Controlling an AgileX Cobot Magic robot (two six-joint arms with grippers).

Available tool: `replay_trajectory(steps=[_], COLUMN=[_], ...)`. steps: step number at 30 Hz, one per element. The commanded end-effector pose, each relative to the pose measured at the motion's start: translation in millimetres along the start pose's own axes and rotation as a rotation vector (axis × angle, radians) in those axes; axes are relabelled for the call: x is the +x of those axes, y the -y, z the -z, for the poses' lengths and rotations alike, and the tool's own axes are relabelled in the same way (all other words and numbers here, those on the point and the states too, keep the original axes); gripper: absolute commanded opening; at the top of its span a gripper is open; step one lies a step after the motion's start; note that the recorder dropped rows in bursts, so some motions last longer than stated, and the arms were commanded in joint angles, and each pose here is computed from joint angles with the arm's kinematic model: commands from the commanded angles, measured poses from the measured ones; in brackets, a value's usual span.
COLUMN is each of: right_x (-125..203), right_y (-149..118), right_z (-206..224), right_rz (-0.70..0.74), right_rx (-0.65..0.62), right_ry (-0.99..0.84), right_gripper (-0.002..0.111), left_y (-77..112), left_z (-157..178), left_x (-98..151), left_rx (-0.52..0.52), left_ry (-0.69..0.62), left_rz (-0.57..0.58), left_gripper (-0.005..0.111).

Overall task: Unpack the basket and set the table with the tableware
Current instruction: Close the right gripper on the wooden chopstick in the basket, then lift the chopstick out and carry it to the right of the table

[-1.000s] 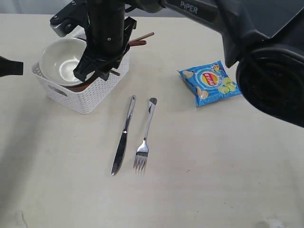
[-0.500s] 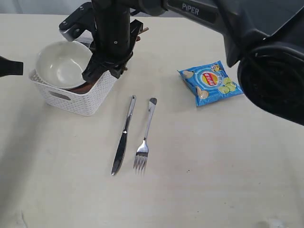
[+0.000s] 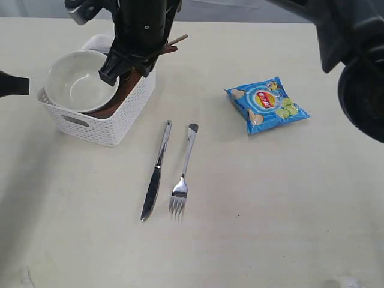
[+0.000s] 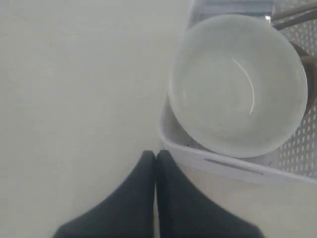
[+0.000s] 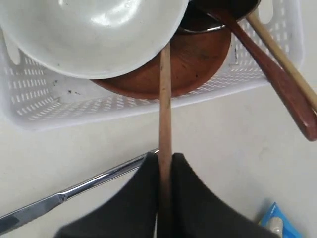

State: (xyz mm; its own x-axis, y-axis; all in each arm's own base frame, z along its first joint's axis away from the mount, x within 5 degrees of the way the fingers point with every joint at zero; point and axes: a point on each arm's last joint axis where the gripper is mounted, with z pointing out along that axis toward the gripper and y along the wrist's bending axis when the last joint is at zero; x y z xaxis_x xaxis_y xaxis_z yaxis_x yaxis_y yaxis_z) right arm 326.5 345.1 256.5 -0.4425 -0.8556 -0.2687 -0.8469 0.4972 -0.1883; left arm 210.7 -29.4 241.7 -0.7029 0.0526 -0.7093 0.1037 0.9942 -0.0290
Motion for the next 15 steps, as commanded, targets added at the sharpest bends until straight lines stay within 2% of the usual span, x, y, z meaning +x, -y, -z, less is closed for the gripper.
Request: replay_trajectory(steps=[1, 15], right_x=[0.6, 2.3], right_y=[5.7, 9.0], right_z=[12.6, 46.5], right_rz=[0.024, 0.012], right_rx=[0.062, 0.073], right_ry=[0.015, 0.083], right_gripper=[0.000, 0.000], left_y=[-0.5, -0.4], left_z=[0.6, 0.7], left_x=[-0.5, -2.4], left_rx=[0.000, 0.001], left_ry=[0.020, 0.041], left_rz=[-0.001, -0.008], left_gripper=[0.000, 0.000])
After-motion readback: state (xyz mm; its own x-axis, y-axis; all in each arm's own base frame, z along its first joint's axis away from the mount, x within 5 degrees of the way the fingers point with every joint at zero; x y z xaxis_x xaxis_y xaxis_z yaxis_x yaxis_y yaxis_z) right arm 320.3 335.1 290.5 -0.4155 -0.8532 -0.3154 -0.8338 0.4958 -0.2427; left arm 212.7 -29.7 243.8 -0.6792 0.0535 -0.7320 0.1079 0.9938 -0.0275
